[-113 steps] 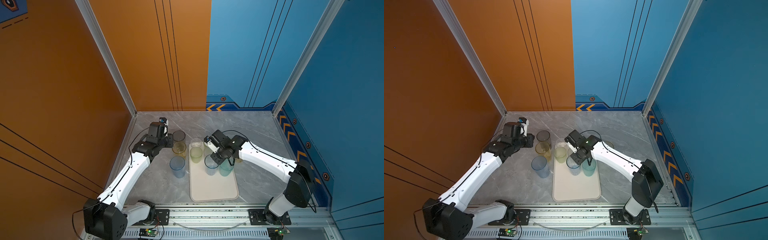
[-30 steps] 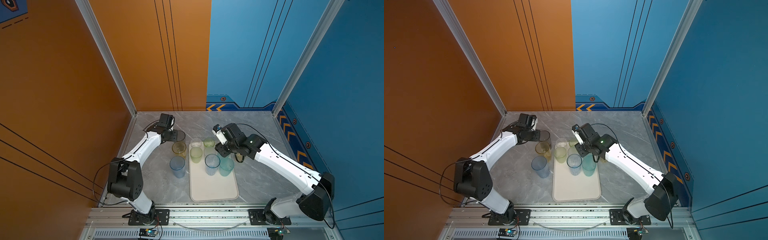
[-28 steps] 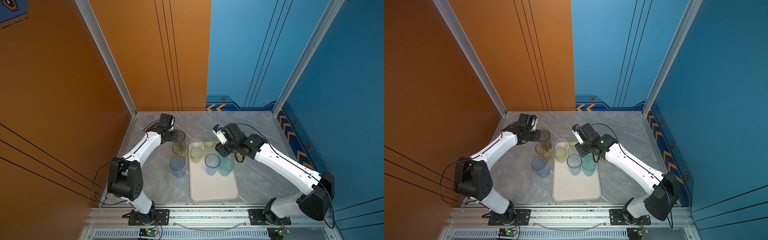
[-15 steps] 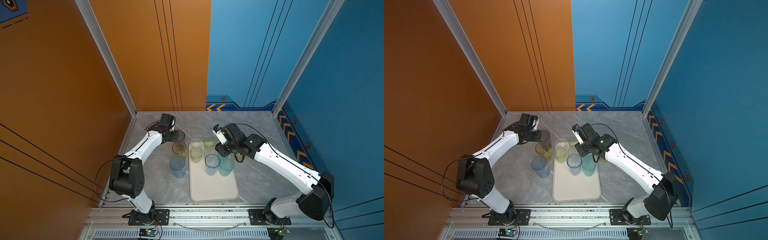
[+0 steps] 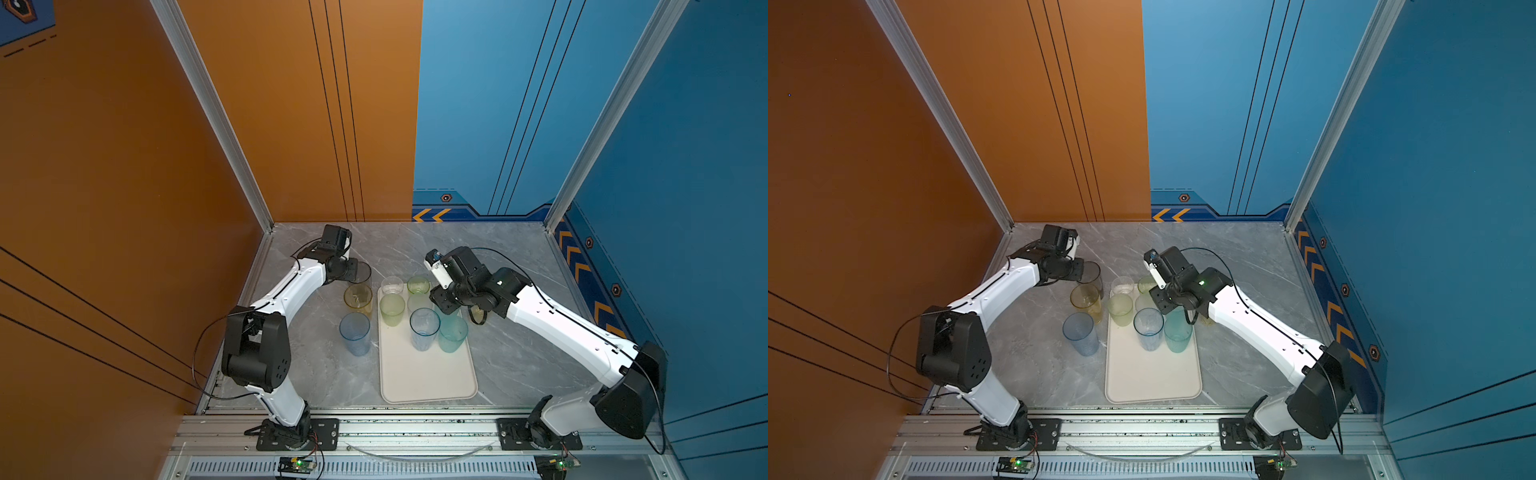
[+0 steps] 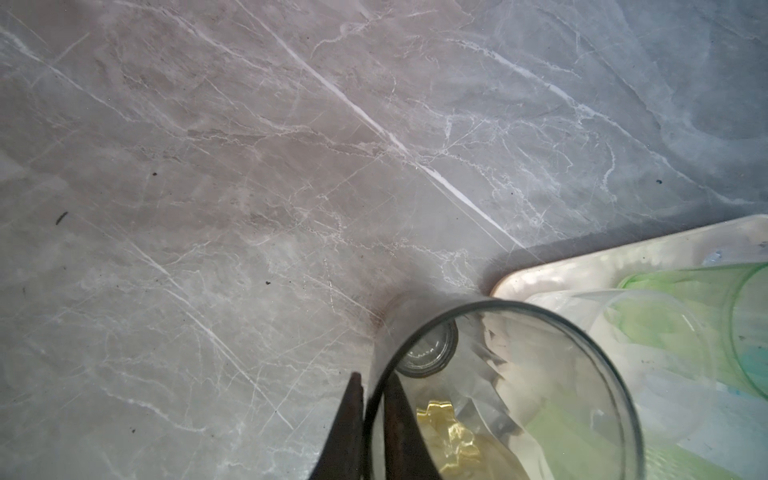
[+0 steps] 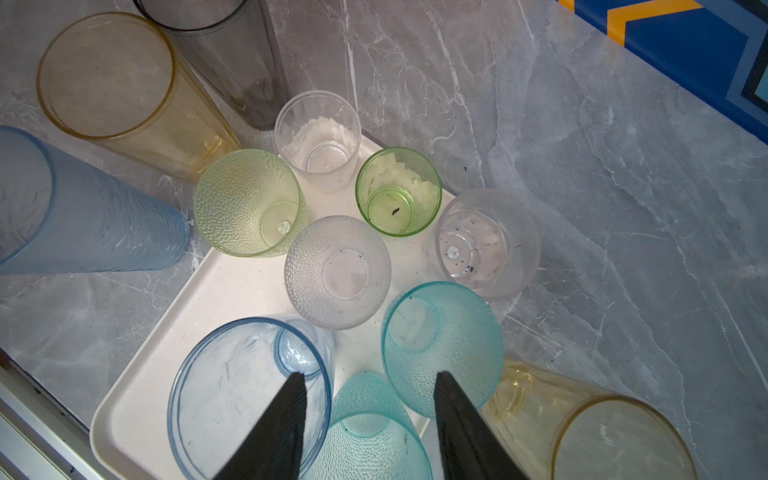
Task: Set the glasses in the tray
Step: 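Lower the left gripper onto the smoky grey cup's rim and close, then lift the grey cup over the tray with the left gripper while the right gripper rises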
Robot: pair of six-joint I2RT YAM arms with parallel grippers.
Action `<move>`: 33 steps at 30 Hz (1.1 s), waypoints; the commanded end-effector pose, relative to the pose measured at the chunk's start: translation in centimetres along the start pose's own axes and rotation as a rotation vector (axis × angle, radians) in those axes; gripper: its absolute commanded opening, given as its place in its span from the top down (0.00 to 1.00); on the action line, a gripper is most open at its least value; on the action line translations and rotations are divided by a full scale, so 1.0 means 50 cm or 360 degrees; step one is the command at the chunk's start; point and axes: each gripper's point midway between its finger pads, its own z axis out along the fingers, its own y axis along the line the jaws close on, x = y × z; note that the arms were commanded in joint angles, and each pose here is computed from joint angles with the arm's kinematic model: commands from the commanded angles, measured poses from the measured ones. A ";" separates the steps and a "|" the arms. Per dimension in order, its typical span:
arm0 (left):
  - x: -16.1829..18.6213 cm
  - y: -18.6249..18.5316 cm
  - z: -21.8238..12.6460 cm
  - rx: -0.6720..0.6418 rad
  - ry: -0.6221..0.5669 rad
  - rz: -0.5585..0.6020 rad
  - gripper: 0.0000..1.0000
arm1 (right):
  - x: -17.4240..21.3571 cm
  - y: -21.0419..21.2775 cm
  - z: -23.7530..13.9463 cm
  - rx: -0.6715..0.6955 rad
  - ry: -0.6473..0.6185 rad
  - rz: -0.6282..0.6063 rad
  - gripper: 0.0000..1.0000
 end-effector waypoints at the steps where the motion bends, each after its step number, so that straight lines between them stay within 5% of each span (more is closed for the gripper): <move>1: -0.001 0.019 0.007 -0.0058 0.0039 0.0023 0.90 | 0.006 -0.009 0.015 0.0033 0.0023 0.0024 0.51; 18: -0.042 0.034 -0.027 -0.0129 -0.0083 0.0029 0.95 | 0.004 -0.012 0.020 0.0032 0.0019 0.0032 0.51; 33: -0.123 0.046 -0.277 -0.0222 -0.0575 0.0080 0.95 | 0.006 -0.025 0.010 0.0057 -0.0047 0.0078 0.51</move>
